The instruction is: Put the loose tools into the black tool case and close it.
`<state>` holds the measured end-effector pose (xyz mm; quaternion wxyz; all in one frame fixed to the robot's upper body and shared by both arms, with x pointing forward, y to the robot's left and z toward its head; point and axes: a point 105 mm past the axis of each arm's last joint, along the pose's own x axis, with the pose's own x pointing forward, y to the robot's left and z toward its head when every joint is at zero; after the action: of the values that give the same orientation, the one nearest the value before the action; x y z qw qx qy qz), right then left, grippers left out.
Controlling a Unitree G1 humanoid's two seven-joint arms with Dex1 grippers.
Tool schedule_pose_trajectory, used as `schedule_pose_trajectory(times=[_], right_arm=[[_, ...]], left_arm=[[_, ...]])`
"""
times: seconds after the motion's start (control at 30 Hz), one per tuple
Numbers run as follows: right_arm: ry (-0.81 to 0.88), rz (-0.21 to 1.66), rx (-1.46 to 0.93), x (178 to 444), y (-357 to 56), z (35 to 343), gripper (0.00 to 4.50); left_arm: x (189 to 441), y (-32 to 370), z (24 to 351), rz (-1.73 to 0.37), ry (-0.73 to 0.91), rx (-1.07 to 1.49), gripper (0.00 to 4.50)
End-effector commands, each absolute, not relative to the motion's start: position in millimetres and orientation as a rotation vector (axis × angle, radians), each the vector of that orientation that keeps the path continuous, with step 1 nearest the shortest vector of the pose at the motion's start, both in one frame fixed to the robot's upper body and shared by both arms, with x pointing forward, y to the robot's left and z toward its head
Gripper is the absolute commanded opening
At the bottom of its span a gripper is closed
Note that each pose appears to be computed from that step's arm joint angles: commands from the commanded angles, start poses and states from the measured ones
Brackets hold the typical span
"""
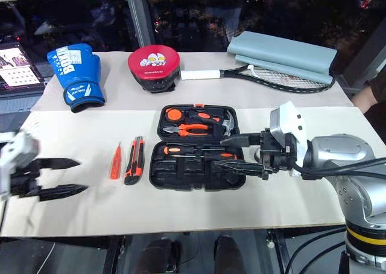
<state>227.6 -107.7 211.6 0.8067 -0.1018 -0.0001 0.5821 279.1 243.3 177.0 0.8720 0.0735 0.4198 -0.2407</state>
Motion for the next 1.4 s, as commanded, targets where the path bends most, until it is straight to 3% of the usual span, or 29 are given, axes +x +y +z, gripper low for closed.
schedule_pose_trajectory(times=[0.03,0.23,0.47,0.5,0.57,0.83,1.17,1.23,1.4], right_arm=[[-0.082,1.217,-0.228,221,-100,219,4.47],[-0.100,1.185,-0.228,219,-95,219,4.47],[-0.121,1.134,-0.218,220,-97,223,4.47],[-0.122,1.130,-0.219,219,-97,224,4.50],[-0.126,1.120,-0.216,218,-97,225,4.50],[-0.131,1.086,-0.191,217,-101,228,4.50],[-0.118,1.074,-0.183,220,-104,229,4.50],[-0.099,1.078,-0.196,220,-106,226,4.50],[-0.023,1.112,-0.205,213,-110,216,4.50]], left_arm=[[300,242,169,-0.413,0.907,0.150,4.50],[326,232,148,-0.332,0.956,0.034,4.50],[320,217,123,-0.347,1.050,0.035,4.50],[319,217,119,-0.338,1.068,0.033,3.98],[319,218,113,-0.313,1.080,0.047,3.50],[312,217,99,-0.300,1.151,0.047,0.70],[310,219,98,-0.293,1.184,0.070,0.70],[313,225,102,-0.271,1.168,0.108,0.43],[346,237,135,-0.395,0.921,0.358,0.40]])
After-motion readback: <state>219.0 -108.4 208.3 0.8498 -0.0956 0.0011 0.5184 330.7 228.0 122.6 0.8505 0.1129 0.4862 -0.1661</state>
